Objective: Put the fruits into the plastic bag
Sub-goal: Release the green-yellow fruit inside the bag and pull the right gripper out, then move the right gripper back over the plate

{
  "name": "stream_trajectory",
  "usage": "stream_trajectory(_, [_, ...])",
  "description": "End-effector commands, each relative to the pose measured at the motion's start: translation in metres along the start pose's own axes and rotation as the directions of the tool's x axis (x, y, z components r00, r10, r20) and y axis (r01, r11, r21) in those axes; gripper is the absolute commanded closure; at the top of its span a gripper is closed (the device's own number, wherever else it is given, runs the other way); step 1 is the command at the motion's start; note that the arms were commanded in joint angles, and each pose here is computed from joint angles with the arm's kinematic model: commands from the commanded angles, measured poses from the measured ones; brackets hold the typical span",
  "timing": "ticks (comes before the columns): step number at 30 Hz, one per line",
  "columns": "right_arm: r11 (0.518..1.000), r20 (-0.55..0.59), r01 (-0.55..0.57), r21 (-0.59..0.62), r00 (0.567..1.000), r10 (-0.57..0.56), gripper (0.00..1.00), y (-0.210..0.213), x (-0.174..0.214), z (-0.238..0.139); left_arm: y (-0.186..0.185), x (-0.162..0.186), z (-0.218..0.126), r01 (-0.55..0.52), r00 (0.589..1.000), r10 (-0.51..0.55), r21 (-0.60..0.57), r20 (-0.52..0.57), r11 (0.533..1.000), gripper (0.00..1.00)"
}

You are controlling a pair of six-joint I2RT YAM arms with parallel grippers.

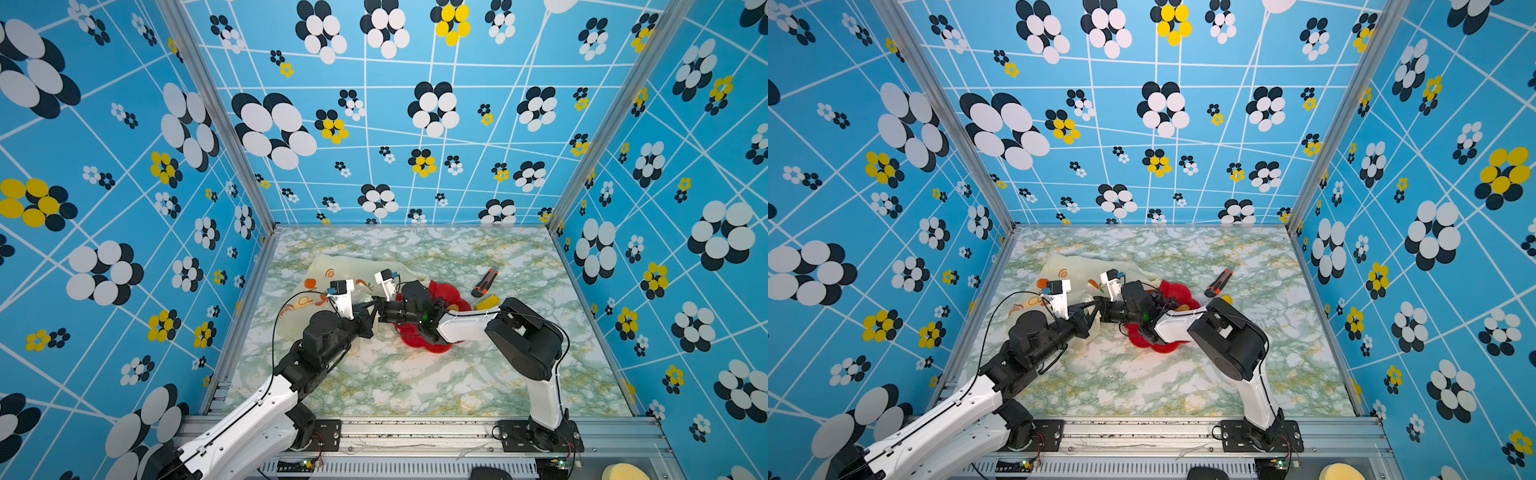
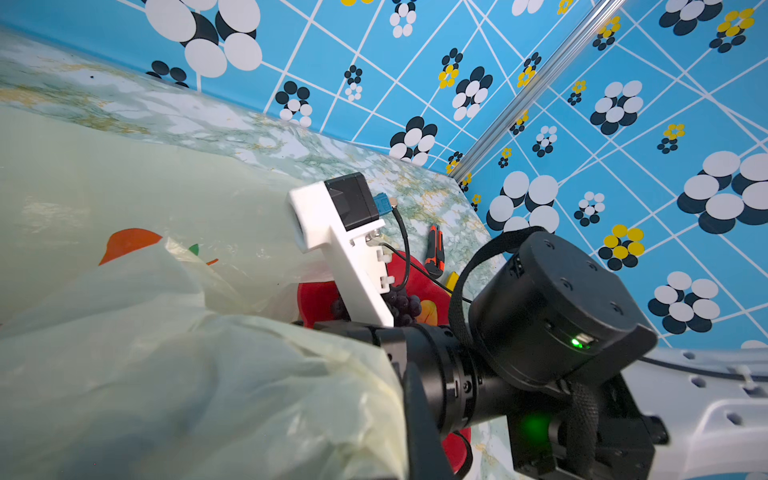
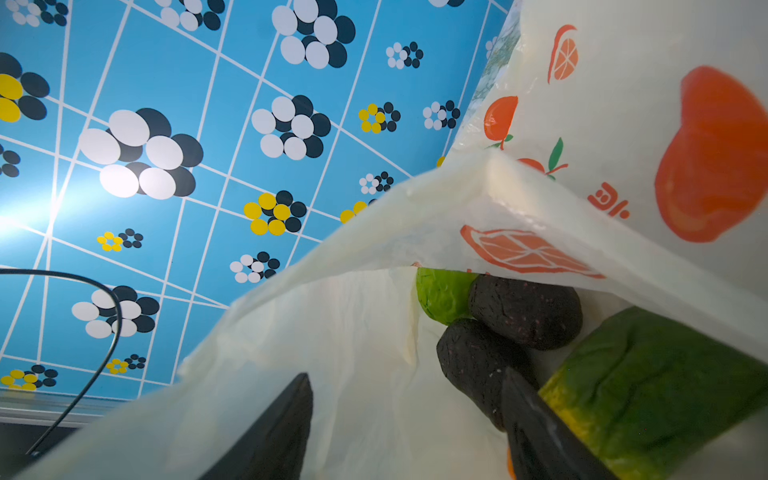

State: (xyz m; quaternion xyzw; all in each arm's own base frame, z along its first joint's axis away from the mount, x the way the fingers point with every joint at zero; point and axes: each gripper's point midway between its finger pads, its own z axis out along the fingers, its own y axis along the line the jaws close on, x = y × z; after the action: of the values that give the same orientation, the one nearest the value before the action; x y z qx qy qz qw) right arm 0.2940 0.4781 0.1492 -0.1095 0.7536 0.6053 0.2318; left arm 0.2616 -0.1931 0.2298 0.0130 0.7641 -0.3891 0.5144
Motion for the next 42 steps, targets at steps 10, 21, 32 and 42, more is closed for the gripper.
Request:
stream_trajectory(10, [0.997,-0.029,0.071,0.018,0.997,-0.071,0.22,0.005,0.003,0.0,0.006,0.007,-0.002,-0.008,1.0,0.008,-0.018,-0.006,1.0,1.0])
stream_trajectory(21, [0.891,-0.093,0.401,0.214,0.916,-0.39,0.01,0.015,-0.013,-0.047,0.023,0.019,-0.004,-0.087,0.996,0.088,-0.048,0.022,0.995,1.0])
stream_trajectory(32, [0.723,-0.009,0.488,0.489,0.832,-0.555,0.01,0.022,-0.057,-0.135,0.036,0.032,0.005,-0.151,0.988,0.151,-0.083,-0.006,0.985,1.0])
stream_trajectory(42, [0.831,0.016,0.113,0.544,0.989,-0.145,0.01,-0.001,-0.087,-0.193,0.042,0.036,0.015,-0.197,0.98,0.197,-0.089,-0.015,0.976,1.0])
